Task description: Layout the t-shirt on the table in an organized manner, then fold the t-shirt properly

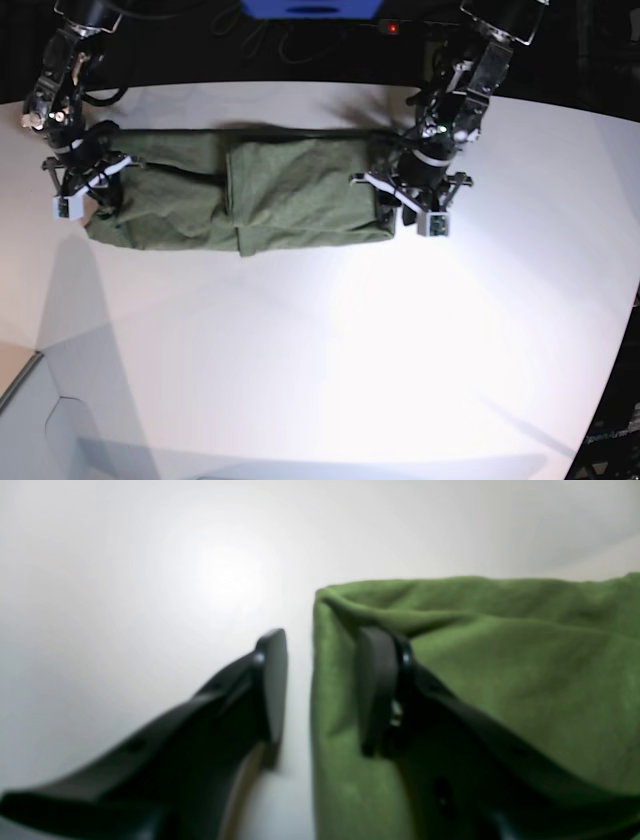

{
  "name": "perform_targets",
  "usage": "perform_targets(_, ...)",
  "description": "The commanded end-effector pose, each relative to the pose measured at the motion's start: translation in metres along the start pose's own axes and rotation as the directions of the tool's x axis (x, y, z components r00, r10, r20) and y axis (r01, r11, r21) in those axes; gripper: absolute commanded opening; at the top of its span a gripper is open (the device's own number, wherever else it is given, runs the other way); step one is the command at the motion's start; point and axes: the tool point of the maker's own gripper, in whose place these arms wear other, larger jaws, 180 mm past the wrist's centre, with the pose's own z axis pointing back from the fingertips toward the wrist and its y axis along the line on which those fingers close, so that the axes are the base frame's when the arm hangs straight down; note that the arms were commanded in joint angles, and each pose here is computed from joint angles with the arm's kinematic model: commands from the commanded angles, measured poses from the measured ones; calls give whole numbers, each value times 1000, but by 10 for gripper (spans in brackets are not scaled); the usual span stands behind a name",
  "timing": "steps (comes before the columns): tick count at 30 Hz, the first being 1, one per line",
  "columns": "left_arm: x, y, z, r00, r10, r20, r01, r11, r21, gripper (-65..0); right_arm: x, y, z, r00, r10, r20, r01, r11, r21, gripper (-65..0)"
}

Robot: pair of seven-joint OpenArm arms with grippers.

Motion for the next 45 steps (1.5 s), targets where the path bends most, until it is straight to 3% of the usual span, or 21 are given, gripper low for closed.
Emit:
perform_targets(1,20,-1,-3,999,-9,52,9,1000,-6,-424,11,-1,5,999,36,15,-36,999,-5,-650)
perform_targets(12,21,-1,-3,999,-9,54,10,1000,-6,-424,91,30,52,950,211,231,-208,977,-38,-650)
perform_targets(19,21,-1,-3,999,-8,54,8,1000,-6,-424,98,122,75,909,272,315,-323,939,121,-650)
perform_targets(27,21,-1,-3,999,-8,54,8,1000,-6,-424,95,214,71,889,271,370,-400,851,339,-650)
perform_targets(33,23,-3,-3,998,-6,60,7,1000,-10,-424,89,261,47,895,263,360,-415,787,457,-650)
perform_targets(39,31,-7,0,997,-4,81,6,1000,-23,-424,65,274,8,931,258,258,-359,775,519,-650)
perform_targets(45,63,-27,20,986,10,168,3,997,-77,-424,58,271,0,936,263,233,-349,777,524,-650)
